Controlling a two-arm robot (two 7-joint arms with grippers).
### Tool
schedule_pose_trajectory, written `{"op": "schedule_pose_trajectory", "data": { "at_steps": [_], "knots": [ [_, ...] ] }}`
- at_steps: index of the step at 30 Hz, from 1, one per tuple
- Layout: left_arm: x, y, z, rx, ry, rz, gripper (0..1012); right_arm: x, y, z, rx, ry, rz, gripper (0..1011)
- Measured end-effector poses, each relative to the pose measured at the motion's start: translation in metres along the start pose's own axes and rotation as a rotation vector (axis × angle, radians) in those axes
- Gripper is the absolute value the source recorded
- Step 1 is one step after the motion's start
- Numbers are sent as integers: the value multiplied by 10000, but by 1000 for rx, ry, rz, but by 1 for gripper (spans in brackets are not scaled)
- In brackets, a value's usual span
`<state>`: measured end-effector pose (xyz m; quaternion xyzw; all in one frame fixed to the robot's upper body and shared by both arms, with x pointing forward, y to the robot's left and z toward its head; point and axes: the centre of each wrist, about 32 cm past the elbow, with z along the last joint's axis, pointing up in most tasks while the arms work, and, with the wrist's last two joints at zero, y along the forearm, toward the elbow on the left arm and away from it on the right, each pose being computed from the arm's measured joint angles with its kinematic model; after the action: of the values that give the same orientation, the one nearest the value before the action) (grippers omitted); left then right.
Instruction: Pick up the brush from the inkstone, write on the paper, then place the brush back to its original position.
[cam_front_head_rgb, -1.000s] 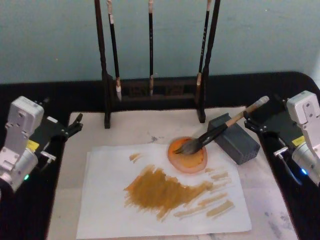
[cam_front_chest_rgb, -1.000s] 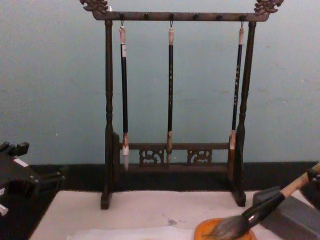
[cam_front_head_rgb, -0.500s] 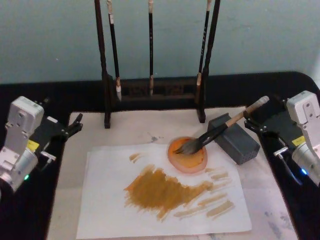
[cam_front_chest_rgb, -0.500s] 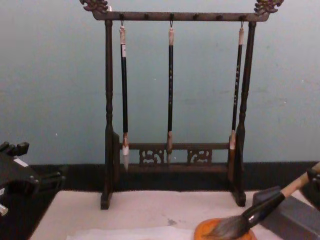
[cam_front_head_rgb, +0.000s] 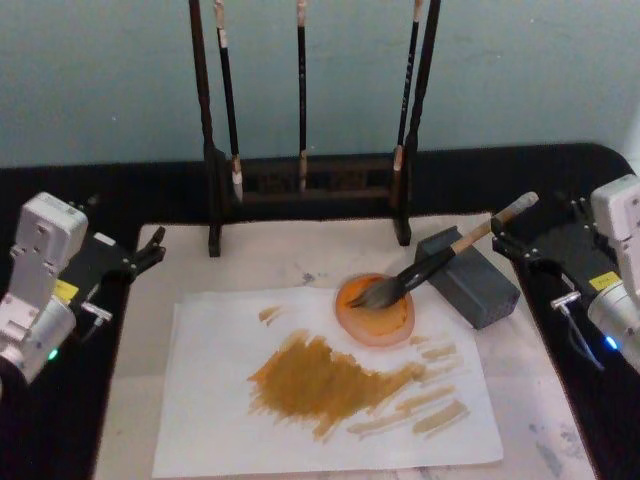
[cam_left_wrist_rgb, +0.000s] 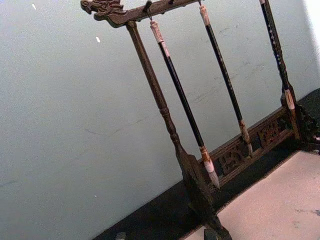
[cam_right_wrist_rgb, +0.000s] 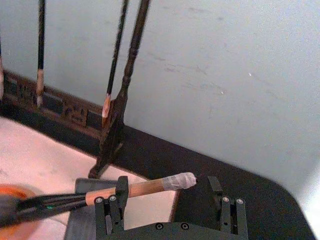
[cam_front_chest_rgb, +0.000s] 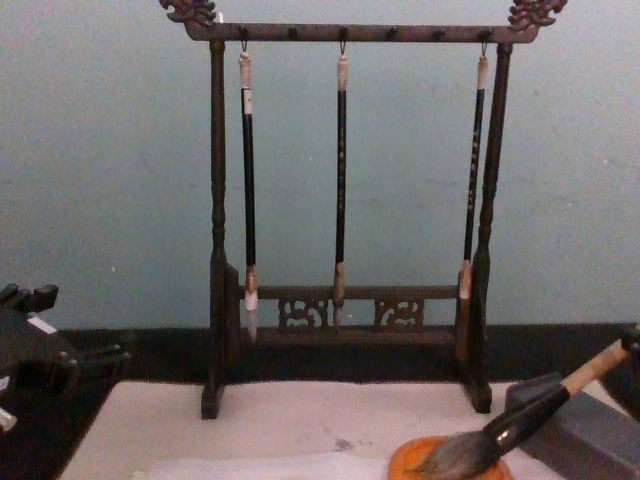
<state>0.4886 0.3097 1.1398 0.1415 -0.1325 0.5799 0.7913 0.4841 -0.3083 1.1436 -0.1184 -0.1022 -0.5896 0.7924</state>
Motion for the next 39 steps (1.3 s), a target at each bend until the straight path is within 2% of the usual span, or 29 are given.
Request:
{"op": "schedule_pose_trajectory", "data": {
  "at_steps": [3, 4, 6, 7, 9, 10, 12, 13, 15, 16, 18, 19, 23, 25, 33, 39],
  "knots": [
    [0, 0, 0, 0, 0, 0, 1010, 1, -31, 27, -5, 90, -3, 1000],
    [0, 0, 0, 0, 0, 0, 1010, 1, -50, 38, -10, 150, -5, 1000],
    [0, 0, 0, 0, 0, 0, 1010, -3, -68, 50, -12, 207, -6, 1000],
    [0, 0, 0, 0, 0, 0, 1009, -1, -84, 62, -18, 269, -7, 1000],
    [0, 0, 0, 0, 0, 0, 1010, -4, -99, 72, -24, 335, -7, 1000],
    [0, 0, 0, 0, 0, 0, 1010, -5, -112, 84, -30, 395, -7, 1000],
    [0, 0, 0, 0, 0, 0, 1010, -7, -121, 95, -36, 458, -7, 1000],
    [0, 0, 0, 0, 0, 0, 1010, -13, -129, 105, -43, 521, -4, 1000],
    [0, 0, 0, 0, 0, 0, 1010, -16, -130, 111, -51, 583, -4, 1000],
    [0, 0, 0, 0, 0, 0, 1010, -24, -128, 115, -59, 631, -5, 1000],
    [0, 0, 0, 0, 0, 0, 1010, -30, -123, 118, -68, 685, -7, 1000],
    [0, 0, 0, 0, 0, 0, 1010, -36, -117, 122, -77, 739, -8, 1000],
    [0, 0, 0, 0, 0, 0, 1010, -53, -95, 116, -98, 843, -15, 1000],
    [0, 0, 0, 0, 0, 0, 1010, -65, -62, 110, -113, 927, -24, 1000],
    [0, 0, 0, 0, 0, 0, 1010, -104, 58, 86, -128, 1067, -25, 1000],
    [0, 0, 0, 0, 0, 0, 1010, -144, 137, 93, -125, 1134, -16, 1000]
  ]
}}
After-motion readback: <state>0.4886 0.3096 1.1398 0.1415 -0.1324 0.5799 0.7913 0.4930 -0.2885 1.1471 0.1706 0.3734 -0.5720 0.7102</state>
